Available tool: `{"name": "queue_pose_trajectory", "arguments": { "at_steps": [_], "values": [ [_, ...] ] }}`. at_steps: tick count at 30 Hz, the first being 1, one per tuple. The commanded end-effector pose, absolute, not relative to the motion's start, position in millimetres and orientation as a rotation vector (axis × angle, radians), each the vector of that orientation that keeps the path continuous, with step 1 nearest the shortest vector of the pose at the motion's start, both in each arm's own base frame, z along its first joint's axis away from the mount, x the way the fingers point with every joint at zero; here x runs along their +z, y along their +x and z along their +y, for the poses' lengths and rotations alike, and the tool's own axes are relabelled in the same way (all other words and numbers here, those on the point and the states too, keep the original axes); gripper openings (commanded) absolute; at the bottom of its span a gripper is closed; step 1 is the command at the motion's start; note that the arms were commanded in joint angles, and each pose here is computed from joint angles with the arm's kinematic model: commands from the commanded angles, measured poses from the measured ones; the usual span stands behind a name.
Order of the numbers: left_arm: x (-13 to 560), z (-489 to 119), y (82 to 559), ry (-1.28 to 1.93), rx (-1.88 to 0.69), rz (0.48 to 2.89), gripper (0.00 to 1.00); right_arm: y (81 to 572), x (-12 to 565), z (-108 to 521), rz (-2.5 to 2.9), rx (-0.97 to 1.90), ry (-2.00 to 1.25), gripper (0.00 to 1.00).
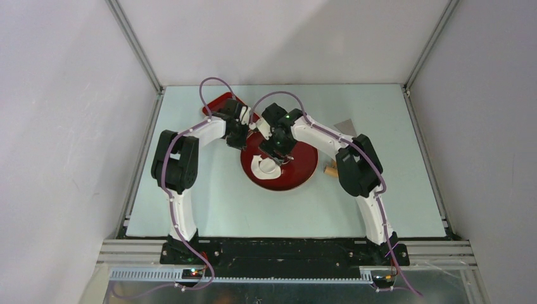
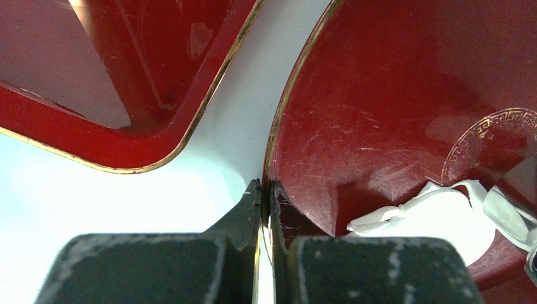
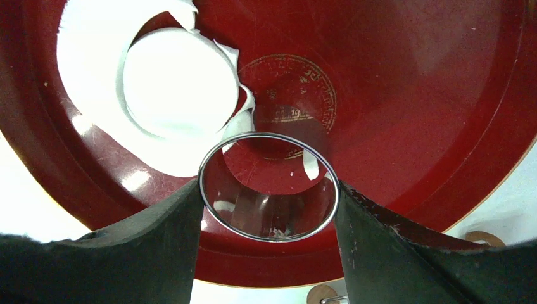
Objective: Roll out the dumpling wrappers from the dough
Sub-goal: Remove the dumpling wrapper from the work surface.
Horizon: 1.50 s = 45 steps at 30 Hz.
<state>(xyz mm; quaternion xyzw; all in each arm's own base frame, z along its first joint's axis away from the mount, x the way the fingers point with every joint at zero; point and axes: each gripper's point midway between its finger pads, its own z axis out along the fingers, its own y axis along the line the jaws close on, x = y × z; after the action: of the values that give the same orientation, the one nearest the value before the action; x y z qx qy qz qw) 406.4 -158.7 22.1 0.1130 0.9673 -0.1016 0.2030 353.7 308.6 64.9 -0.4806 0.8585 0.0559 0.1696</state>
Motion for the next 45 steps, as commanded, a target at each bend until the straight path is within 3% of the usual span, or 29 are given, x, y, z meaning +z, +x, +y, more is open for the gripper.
{"name": "queue_pose_trajectory", "arguments": {
  "at_steps": [1, 27, 45],
  "values": [
    [32.4, -154.2, 404.5, 0.313, -0.267, 2.681, 0.0, 350.6, 60.2, 308.1, 2.458, 0.159, -1.369, 0.59],
    [31.7, -153.0, 405.0, 0.307, -0.256, 2.682, 0.0, 334.5, 40.8, 287.3, 2.488, 0.009, -1.526, 0.58],
    [32.4, -152.8, 406.0, 0.303, -0.252, 2.68, 0.0, 298.9, 67.1, 255.1, 2.569, -0.065, -1.706, 0.59]
  ]
}}
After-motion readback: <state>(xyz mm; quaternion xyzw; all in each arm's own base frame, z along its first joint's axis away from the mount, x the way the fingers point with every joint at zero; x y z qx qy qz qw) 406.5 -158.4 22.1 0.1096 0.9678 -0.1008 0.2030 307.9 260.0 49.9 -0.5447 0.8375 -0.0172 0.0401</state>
